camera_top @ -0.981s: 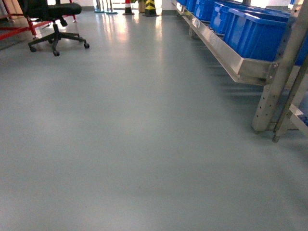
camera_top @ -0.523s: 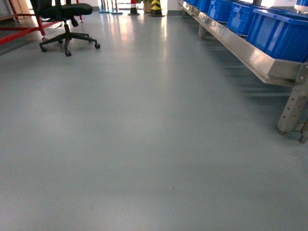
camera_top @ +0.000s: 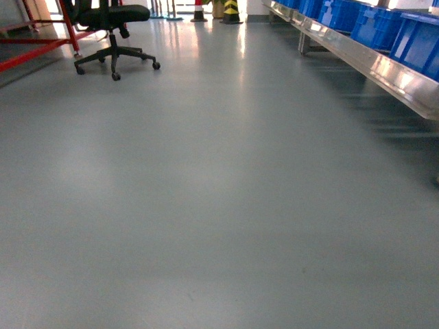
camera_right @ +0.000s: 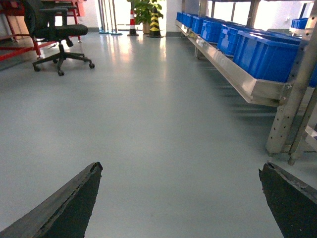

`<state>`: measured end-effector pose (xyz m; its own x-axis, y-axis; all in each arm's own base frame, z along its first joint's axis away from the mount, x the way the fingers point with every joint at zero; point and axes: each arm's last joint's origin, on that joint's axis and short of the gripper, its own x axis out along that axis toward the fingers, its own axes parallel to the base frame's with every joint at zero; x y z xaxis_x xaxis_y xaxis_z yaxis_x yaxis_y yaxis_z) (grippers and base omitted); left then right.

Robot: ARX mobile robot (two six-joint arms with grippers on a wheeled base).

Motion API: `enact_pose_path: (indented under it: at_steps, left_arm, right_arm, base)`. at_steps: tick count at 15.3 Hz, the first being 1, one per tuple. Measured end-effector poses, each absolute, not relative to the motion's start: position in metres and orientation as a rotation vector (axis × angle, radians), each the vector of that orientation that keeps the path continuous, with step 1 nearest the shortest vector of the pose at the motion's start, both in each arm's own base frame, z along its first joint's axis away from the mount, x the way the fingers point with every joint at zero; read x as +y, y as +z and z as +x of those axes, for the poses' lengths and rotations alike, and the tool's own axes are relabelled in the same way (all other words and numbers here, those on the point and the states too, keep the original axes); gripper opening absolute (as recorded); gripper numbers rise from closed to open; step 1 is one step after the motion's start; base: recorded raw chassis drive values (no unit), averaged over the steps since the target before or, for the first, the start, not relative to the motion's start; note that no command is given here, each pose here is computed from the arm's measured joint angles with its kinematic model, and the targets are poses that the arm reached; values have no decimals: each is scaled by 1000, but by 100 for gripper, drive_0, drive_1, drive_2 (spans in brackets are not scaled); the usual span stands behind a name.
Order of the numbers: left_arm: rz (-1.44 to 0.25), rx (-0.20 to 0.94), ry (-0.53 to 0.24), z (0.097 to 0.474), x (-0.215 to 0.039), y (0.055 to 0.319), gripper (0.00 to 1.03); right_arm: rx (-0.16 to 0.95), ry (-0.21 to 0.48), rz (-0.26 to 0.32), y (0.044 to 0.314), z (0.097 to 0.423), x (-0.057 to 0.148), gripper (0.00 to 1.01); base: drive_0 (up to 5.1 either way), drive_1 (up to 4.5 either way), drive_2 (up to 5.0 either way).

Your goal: Pick capacitor and pack into box

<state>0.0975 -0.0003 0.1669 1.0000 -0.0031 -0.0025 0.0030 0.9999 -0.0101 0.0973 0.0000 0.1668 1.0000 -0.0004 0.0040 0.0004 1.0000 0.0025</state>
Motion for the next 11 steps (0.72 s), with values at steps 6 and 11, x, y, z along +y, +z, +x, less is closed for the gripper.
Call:
enact_pose_path:
  at_steps: [6, 11]
  left_arm:
    - [-10, 4, 0, 98, 0, 167, 44]
    - [-10, 2, -2, 98, 0, 167, 44]
  right_arm:
    - [-1, 0, 2, 166, 97, 0, 98]
    - [-1, 0, 2, 166, 97, 0, 98]
  base:
    - [-497, 240, 240]
    - [-500, 236, 236]
